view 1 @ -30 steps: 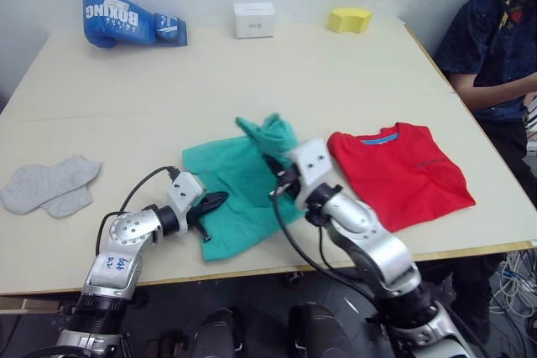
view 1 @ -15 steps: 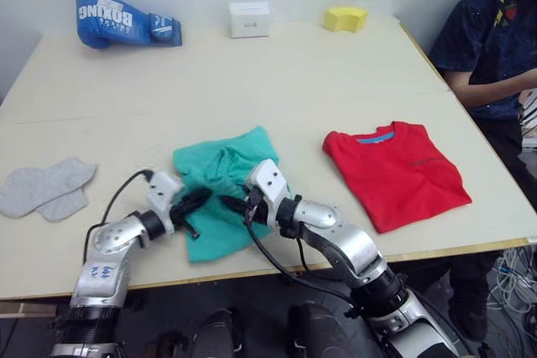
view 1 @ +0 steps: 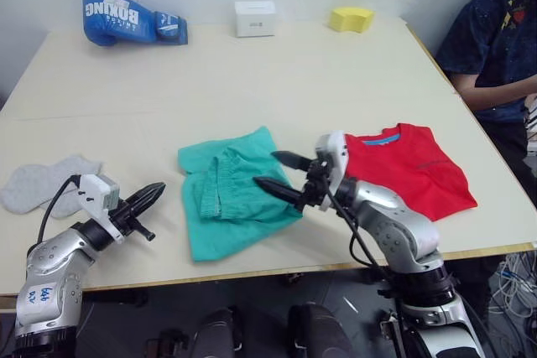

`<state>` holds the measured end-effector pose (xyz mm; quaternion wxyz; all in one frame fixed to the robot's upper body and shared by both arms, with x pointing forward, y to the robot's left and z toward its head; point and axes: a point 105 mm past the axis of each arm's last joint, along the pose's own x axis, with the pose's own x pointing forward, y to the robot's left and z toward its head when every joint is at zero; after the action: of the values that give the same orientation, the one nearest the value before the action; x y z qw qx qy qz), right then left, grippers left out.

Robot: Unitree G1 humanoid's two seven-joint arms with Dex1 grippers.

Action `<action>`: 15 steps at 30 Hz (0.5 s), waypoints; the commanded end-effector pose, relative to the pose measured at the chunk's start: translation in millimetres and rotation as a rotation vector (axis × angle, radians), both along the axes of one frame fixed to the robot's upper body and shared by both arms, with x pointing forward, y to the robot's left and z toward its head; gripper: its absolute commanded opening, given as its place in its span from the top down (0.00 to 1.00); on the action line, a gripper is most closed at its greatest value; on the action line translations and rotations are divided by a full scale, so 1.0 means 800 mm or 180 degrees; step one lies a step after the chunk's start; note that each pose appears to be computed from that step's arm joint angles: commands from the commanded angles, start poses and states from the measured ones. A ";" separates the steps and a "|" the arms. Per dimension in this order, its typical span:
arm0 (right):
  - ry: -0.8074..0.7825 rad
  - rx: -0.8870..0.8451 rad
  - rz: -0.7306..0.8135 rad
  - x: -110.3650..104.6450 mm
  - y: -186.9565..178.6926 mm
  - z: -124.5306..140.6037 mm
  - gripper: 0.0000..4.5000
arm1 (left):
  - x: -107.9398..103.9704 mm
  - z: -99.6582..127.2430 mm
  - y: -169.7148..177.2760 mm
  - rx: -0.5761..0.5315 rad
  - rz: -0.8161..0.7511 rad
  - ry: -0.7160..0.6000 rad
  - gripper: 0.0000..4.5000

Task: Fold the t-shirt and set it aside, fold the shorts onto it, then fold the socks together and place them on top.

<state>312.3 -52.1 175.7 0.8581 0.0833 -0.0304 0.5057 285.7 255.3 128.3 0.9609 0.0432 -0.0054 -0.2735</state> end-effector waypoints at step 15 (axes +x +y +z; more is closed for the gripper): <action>-0.1164 -0.0538 0.0289 0.041 -0.005 0.023 0.53 | 0.044 0.029 -0.150 0.0571 -0.1402 -0.0297 1.00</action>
<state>343.0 -60.3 188.8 0.8330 -0.0567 -0.1130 0.5386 319.1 141.4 156.4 0.8741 0.1285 -0.0410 -0.4666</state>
